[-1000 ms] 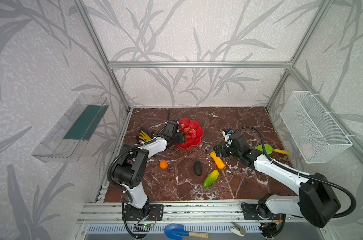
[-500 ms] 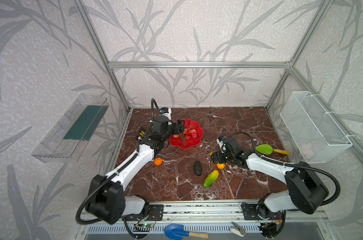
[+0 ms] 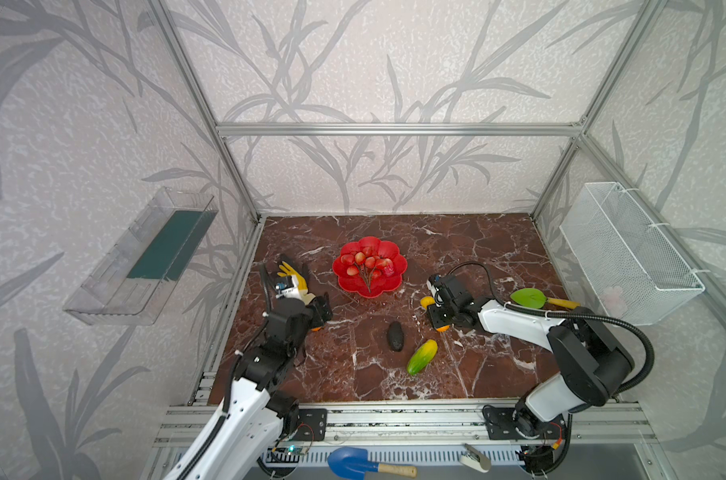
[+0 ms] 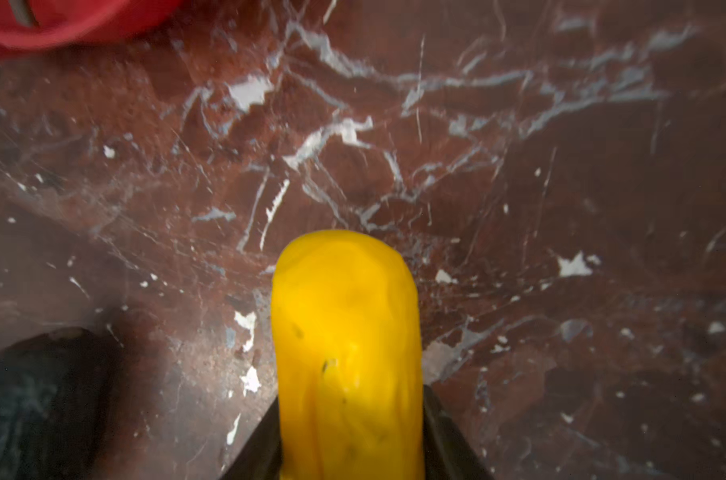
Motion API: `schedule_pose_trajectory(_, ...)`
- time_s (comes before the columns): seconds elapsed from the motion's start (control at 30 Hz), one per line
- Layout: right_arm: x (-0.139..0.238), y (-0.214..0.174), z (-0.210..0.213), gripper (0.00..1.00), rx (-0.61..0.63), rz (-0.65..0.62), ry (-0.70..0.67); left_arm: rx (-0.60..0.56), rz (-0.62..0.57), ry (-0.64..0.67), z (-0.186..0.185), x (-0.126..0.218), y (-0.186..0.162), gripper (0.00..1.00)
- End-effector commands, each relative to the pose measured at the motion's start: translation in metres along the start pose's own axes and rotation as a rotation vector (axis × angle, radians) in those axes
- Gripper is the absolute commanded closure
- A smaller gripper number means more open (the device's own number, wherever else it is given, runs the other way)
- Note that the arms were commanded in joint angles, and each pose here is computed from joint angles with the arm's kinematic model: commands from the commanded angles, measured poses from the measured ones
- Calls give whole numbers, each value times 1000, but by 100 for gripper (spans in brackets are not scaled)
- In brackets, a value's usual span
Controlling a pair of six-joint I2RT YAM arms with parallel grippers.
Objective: Place and organize the fake fruits in the fruit bowl
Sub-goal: 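Grasp the yellow cucumber with the right gripper while the left gripper withdraws, then place the yellow cucumber in the red bowl with the right gripper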
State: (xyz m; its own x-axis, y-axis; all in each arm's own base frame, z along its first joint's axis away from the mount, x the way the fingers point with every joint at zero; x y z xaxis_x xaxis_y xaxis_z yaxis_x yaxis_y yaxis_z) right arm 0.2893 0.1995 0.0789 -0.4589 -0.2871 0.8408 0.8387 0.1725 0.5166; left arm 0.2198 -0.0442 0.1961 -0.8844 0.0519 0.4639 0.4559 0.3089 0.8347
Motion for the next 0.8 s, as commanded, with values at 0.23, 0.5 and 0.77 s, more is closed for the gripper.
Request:
schedule_pose_trajectory(0.23,37,110,82,63,347,-252,184,124,130,91,31,11,-50,11)
schedule_pose_trajectory(0.5,-19,126,142,63,574,-158,257,137,207,124,35,0,-69,12)
schedule_pose_trajectory(0.77,-71,133,166,63,607,-75,276,142,212,132,38,-1,-74,12)
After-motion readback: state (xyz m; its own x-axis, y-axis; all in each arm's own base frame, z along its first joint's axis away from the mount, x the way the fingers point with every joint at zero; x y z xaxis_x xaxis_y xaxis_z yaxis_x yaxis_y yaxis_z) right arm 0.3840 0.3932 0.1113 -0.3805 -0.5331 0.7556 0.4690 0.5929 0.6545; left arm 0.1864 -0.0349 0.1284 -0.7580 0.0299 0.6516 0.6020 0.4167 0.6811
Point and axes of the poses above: each gripper's point midway between its finger pads, its own x axis back along the fingers, its own z axis along the line the jaws close on, y = z × x, the point moved 4 cm from there along x, back along the fingers, and after that the axes turned 4 degrees about -x, right-handed, at the moved point
